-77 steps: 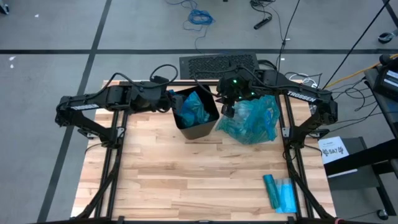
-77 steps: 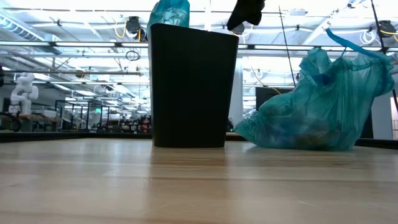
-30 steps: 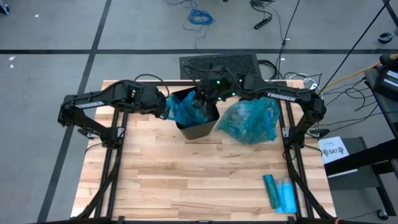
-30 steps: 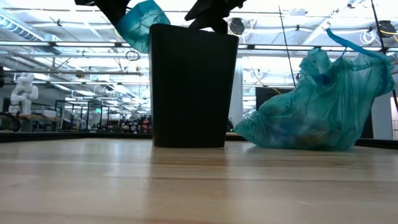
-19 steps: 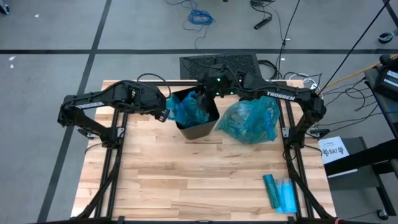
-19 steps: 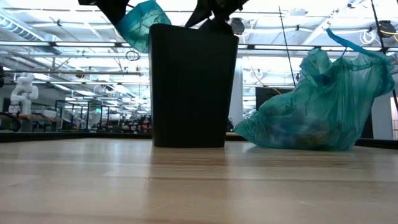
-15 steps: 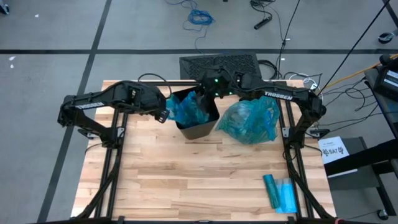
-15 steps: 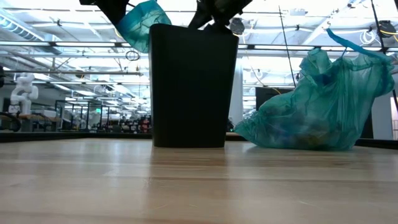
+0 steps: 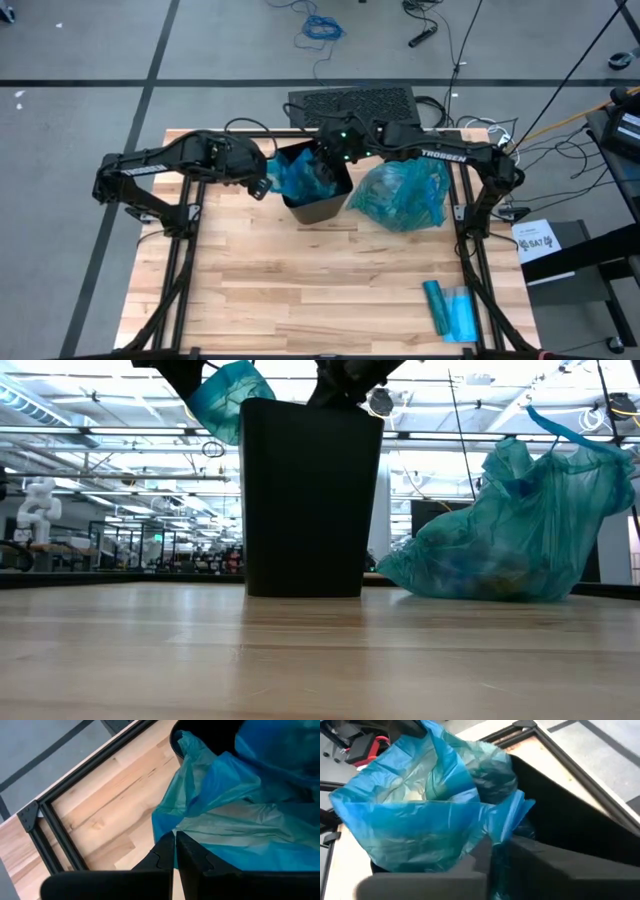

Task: Place trash/remove bag and relplace
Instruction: Insert the new trash bag into the trash bin

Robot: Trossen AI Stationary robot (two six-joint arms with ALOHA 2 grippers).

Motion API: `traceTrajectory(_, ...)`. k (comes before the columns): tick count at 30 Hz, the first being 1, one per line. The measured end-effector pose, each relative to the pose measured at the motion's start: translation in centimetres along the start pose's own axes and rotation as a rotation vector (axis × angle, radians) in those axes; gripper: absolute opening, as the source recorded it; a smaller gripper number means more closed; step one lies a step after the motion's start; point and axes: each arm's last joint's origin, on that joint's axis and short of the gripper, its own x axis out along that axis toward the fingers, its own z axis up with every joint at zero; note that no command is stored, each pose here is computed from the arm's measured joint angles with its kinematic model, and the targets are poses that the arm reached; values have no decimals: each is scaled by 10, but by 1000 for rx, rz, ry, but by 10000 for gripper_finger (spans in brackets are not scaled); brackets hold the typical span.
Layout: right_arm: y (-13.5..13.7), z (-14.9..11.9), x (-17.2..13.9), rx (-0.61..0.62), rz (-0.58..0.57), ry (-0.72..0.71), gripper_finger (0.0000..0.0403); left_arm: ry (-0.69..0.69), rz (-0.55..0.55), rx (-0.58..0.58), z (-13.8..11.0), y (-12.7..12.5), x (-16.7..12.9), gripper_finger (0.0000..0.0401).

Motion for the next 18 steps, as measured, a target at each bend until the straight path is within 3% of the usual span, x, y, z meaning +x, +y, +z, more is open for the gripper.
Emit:
traceTrajectory(6, 5, 3, -26, -12, -57, -26, 2, 2, 2, 1, 0, 0, 0, 18)
traceTrajectory(13, 13, 5, -111, 12, -154, -120, 0, -14, 19, 1, 0, 1, 0, 18)
traceTrajectory(18, 14, -9, -151, 115, -157, -71, 0, -22, 27, 1, 0, 1, 0, 18)
